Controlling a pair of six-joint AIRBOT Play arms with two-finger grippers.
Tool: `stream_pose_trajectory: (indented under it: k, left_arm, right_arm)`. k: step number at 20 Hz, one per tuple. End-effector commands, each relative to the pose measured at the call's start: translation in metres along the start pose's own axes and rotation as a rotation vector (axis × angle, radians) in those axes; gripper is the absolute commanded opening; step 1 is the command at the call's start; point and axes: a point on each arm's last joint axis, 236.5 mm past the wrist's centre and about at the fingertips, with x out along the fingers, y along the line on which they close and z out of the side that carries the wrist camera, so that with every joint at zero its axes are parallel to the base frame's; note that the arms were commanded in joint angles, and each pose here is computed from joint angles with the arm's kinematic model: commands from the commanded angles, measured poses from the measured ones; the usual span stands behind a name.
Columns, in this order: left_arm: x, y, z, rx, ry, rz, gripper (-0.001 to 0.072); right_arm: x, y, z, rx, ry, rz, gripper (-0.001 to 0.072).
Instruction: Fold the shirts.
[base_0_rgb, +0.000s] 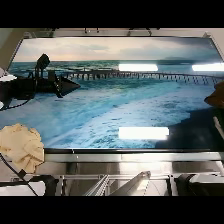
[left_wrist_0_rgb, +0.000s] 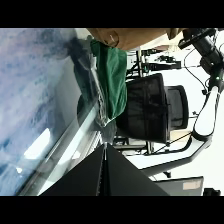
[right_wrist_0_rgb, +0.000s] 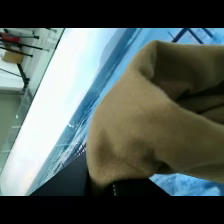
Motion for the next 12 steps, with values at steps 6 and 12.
stream_pose_trajectory:
  k: [6,12]
  left_arm:
    - [0.003,0.021,0.007,-0.019,-0.026,0.017,0.0013]
    - [0.011,0.02,0.006,0.027,-0.021,0.019,0.0013]
  right_arm:
    - [-0.007,0.101,0.052,-0.237,-0.244,0.475,0.0027]
    - [-0.004,0.065,0.036,-0.257,-0.134,0.329,0.0027]
